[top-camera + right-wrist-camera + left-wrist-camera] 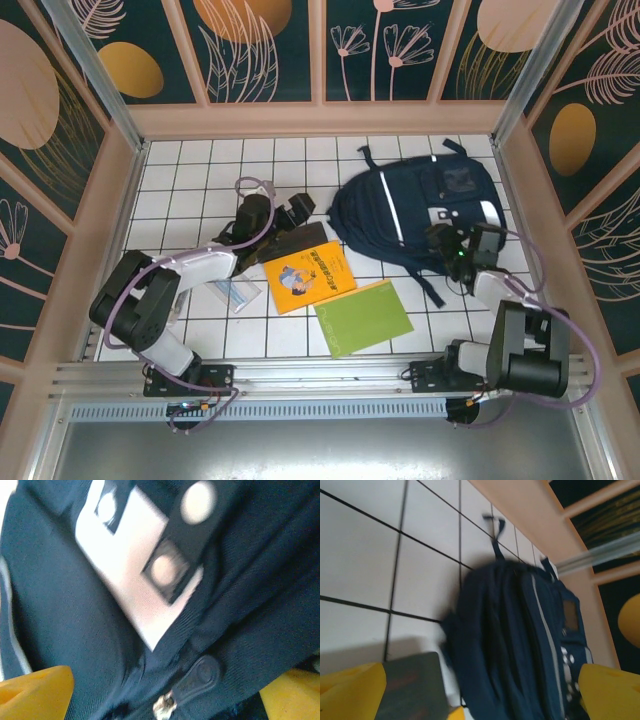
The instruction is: Pack the student bag
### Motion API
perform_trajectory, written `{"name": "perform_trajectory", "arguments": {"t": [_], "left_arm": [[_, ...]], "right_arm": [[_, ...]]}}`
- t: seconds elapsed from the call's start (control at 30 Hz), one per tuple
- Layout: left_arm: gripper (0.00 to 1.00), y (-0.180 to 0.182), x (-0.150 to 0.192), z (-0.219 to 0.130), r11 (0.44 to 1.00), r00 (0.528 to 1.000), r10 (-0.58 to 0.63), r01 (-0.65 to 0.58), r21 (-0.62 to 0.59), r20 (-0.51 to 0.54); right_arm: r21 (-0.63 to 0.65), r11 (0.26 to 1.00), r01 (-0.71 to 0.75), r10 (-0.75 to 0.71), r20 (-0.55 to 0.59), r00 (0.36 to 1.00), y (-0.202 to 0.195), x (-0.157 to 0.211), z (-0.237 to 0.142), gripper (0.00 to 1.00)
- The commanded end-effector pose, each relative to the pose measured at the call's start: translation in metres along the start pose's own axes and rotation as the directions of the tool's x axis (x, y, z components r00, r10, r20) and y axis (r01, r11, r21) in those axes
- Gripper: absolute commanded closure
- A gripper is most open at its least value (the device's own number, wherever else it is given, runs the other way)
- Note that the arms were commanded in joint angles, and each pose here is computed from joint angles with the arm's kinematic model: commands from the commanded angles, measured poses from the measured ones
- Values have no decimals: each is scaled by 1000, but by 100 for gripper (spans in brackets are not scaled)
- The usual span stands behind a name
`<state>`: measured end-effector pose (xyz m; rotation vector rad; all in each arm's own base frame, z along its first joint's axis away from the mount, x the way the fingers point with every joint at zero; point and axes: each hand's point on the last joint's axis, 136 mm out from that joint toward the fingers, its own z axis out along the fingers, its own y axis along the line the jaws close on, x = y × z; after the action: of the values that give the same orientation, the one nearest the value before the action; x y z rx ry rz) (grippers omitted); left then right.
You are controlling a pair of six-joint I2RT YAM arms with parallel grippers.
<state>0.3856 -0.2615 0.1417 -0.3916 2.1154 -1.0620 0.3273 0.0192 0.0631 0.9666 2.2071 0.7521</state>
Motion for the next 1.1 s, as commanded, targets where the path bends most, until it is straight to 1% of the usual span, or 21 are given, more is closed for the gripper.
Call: {"name": "perform_trajectory", "arguments": {"t": [0.0,0.1,0.2,0.27,0.33,0.47,0.57,0.6,0.63,0.67,0.7,0.73,0.77,0.87,1.07], "left_arm": [[1,-13,15,8,1000,997,12,-12,1,-73],[1,-16,17,12,1000,996,11,-11,-3,-87],[1,-18,15,12,1000,997,-4,4,4,-71],[1,-17,13,13,1000,998,-15,15,-4,-61],[1,-16,11,15,999,998,-43,43,-2,-46],[2,-20,11,26,995,994,-102,103,17,-36],[3,-20,16,46,990,989,-142,143,9,-47],[5,-17,20,52,988,987,-152,153,8,-58],[10,-31,15,61,987,987,-151,154,45,-55],[11,-35,16,68,987,986,-151,155,50,-65],[12,-37,17,78,986,985,-154,158,51,-72],[16,-39,18,87,987,986,-147,152,56,-79],[17,-37,20,95,988,987,-141,145,44,-79],[20,-19,25,123,991,988,-137,136,-16,-78],[32,15,41,169,988,987,-120,108,-114,-105]], "right_arm": [[-185,983,16,-28,-63,998,65,9,17,5],[-257,966,22,-57,-131,990,99,33,40,6],[-309,950,42,-106,-194,975,129,51,63,9],[-330,943,44,-118,-210,970,142,54,69,11],[-326,944,51,-122,-202,972,148,51,67,11],[-226,969,101,-138,-156,978,138,40,51,11],[-127,986,111,-125,-107,986,120,31,32,10],[-95,990,102,-110,-90,990,111,28,25,10],[-65,994,84,-88,-74,993,99,24,19,9],[-51,997,66,-69,-61,996,91,21,14,9],[-45,998,44,-46,-45,998,82,18,9,9],[-42,999,20,-22,-34,999,73,15,5,9],[-45,999,0,-1,-27,1000,67,13,2,9],[-75,996,-52,51,-18,999,56,7,-3,9],[-75,997,-36,33,-40,999,54,10,-1,9]]}}
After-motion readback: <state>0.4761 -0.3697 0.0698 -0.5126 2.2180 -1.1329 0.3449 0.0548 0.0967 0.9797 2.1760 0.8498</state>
